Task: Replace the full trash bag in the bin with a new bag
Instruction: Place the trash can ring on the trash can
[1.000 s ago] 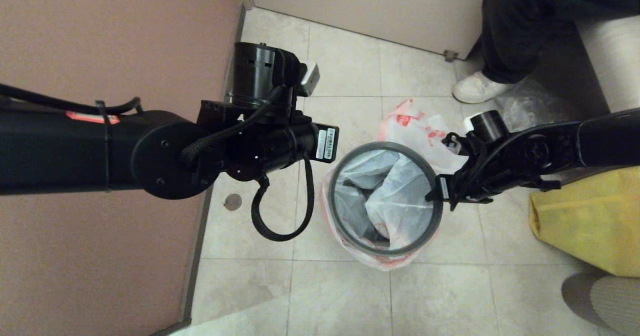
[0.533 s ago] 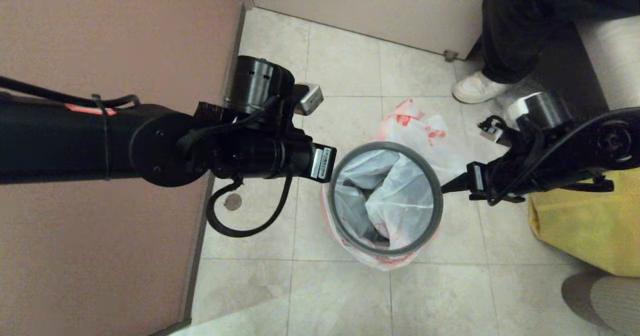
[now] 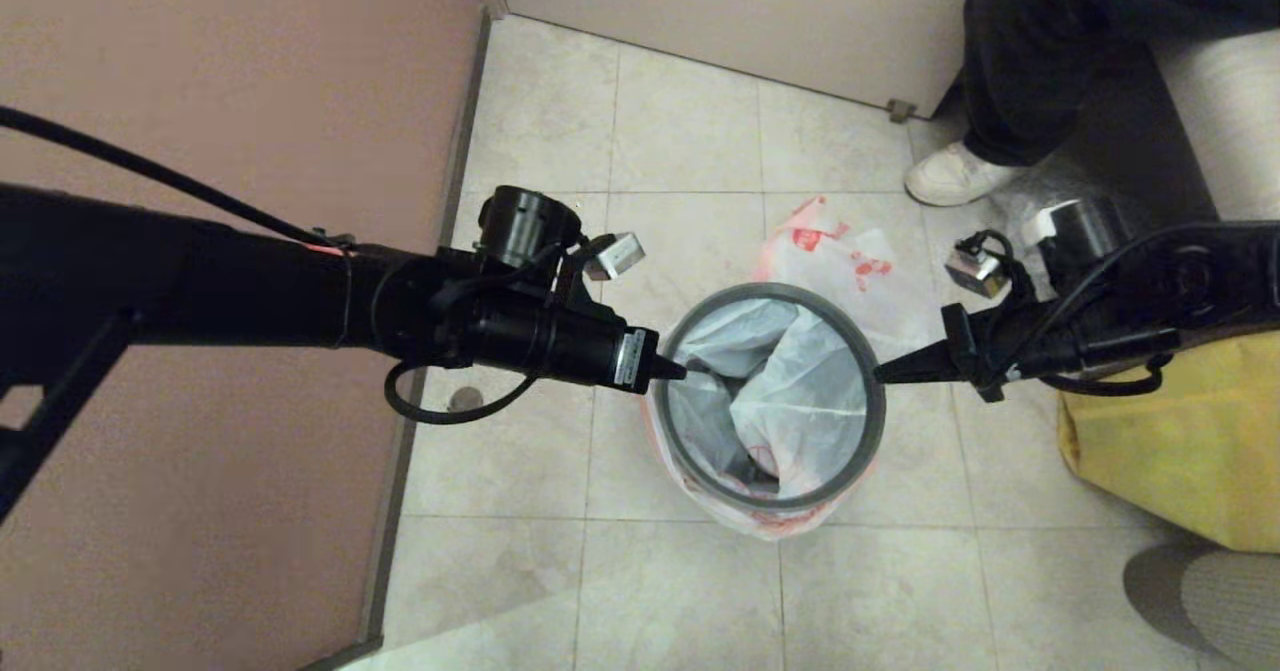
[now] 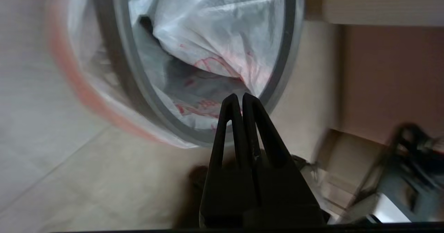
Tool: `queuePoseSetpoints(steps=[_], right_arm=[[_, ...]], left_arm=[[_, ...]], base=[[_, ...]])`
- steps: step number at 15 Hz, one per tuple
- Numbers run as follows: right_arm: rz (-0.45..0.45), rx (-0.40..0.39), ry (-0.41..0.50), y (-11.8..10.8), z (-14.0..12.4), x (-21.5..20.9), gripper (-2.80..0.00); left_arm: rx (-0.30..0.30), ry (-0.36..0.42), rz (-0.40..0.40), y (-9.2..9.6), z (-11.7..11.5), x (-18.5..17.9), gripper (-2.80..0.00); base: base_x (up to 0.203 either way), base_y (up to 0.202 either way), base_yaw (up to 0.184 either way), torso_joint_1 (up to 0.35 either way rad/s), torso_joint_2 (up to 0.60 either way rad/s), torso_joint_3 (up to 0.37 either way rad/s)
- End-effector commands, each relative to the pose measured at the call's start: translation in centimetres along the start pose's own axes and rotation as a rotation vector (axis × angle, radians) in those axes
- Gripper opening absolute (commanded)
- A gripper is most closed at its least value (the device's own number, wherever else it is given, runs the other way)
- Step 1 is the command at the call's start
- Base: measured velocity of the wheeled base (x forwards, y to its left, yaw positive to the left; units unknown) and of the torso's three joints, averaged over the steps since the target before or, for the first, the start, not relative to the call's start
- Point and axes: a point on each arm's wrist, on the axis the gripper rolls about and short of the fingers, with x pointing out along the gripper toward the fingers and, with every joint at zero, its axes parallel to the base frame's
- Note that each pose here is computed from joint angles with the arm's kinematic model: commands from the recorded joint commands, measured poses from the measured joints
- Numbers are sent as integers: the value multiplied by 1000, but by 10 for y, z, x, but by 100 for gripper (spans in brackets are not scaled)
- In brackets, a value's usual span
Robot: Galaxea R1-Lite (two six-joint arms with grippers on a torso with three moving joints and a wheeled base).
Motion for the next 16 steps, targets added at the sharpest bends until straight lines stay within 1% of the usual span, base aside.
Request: queuePoseSetpoints(steps=[1, 4, 8, 10, 13, 14, 16], right_arm=[[7, 39, 59, -32, 2, 30, -280], [11, 50, 72, -54, 8, 46, -280], [9, 67, 87, -71, 9, 63, -280], [11, 67, 87, -74, 11, 68, -280], [12, 65, 83, -73, 13, 67, -280], [12, 62, 80, -70, 13, 65, -280], [17, 56, 66, -57, 15, 54, -280]], left_arm=[[-29, 7, -31, 28, -13, 21, -280], [-45, 10, -62, 52, -30, 48, -280], [-67, 30, -58, 72, -48, 71, -280], [-76, 37, -54, 83, -58, 86, -280], [-84, 14, -52, 83, -53, 84, -280], [-90, 2, -53, 80, -48, 81, -280], [-81, -35, -60, 69, -34, 67, -280]], base=[[0, 0, 0, 0, 0, 0], [0, 0, 0, 0, 0, 0], [0, 0, 0, 0, 0, 0], [0, 0, 0, 0, 0, 0], [0, 0, 0, 0, 0, 0], [0, 0, 0, 0, 0, 0], [0, 0, 0, 0, 0, 0]])
